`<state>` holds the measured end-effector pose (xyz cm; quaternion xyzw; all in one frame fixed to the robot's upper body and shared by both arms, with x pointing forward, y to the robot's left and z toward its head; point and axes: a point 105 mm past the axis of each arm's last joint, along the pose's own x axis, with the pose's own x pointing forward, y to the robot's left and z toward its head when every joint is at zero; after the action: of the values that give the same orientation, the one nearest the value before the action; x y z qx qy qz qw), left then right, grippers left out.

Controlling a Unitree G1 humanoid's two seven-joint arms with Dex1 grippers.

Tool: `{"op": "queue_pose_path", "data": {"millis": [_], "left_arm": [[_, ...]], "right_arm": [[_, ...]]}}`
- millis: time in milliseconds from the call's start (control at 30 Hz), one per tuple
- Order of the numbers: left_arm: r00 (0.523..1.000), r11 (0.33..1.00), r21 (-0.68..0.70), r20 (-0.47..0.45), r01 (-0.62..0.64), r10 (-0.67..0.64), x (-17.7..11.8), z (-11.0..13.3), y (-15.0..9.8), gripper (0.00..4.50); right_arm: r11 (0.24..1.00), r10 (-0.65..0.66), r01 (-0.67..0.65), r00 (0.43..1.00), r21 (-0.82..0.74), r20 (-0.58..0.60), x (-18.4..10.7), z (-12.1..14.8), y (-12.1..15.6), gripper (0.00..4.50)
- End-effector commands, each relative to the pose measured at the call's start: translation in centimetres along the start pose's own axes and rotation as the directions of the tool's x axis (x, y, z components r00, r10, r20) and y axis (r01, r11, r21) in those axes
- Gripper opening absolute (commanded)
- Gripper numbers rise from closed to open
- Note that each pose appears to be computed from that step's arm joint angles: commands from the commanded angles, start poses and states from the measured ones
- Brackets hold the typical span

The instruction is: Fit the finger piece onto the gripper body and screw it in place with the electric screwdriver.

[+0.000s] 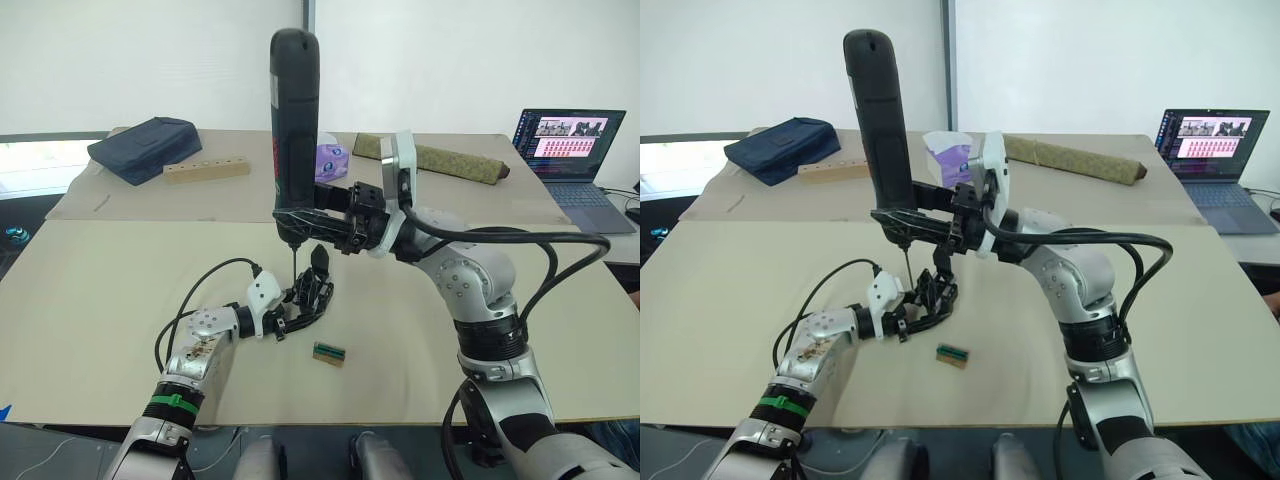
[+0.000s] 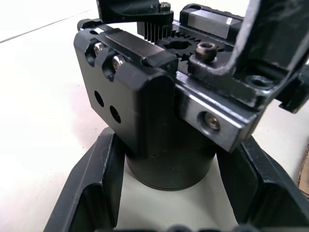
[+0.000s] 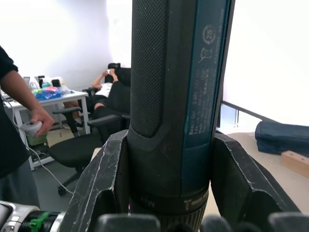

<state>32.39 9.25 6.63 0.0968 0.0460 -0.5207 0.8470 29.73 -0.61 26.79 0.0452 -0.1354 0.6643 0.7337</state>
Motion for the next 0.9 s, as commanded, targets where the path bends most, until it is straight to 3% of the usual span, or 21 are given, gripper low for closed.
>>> {"op": "queue_pose_path", "data": {"millis": [33, 900], "left_arm": [[0.995, 0.996, -0.086, -0.089, 0.031, -0.039, -0.22, -2.93, -1.32, 2.27], [0.995, 0.996, -0.087, -0.090, 0.035, -0.043, -0.17, -2.86, -1.48, 2.27]], "right_arm": [[0.998, 0.017, -0.015, 0.999, -0.056, 0.045, 0.38, 1.35, 0.37, 1.91], [0.998, -0.002, 0.004, 0.999, -0.062, 0.040, 0.54, 0.67, 0.04, 1.91]]}}
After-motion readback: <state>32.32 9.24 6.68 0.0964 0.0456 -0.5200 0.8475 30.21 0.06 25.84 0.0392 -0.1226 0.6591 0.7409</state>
